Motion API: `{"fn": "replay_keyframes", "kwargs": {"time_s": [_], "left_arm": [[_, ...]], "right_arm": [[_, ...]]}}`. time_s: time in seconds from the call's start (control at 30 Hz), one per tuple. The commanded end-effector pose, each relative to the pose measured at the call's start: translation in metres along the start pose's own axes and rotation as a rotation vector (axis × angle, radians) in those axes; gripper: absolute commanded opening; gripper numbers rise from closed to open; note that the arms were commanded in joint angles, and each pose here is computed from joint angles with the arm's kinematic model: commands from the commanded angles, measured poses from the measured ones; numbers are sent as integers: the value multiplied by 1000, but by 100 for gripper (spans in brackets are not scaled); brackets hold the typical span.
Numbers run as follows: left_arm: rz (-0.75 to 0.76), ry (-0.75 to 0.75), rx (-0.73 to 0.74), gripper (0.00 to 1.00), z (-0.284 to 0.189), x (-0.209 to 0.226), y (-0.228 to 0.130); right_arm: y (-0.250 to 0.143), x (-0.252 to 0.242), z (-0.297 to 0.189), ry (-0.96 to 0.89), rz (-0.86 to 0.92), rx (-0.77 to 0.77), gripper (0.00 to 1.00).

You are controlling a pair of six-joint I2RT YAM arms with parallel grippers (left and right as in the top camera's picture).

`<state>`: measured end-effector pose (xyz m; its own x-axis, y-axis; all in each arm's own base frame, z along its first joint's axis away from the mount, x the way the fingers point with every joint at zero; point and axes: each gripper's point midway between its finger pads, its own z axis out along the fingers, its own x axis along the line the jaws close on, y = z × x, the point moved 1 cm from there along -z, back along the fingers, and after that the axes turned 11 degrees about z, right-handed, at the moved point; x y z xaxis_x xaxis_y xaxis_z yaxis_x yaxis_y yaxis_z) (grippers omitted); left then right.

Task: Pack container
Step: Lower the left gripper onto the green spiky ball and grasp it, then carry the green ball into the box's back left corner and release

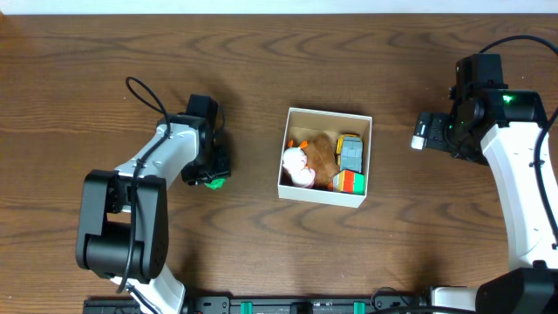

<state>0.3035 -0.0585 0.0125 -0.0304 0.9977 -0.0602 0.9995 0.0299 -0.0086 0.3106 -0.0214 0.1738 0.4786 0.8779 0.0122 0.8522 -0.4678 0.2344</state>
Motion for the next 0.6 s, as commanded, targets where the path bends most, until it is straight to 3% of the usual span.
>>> {"fn": "replay_keyframes", "kwargs": {"time_s": [0.0,0.17,0.37,0.47,0.57], "left_arm": [[26,-38,-109,37,-42,-15,23],[146,-83,-286,30,-113,-52,37],[534,-180,-627,29,-203,-147,37],[712,-178,-772,29,-225,-190,34],[758,-121,-826,25,-223,-210,37]], "right_arm": [[-1,-2,-1,-2,-7,-3,99],[-1,-2,-1,-2,-7,-3,99],[-1,-2,-1,-2,-7,-2,99],[-1,-2,-1,-4,-7,0,99],[-2,-3,-1,-6,-7,3,99]]}}
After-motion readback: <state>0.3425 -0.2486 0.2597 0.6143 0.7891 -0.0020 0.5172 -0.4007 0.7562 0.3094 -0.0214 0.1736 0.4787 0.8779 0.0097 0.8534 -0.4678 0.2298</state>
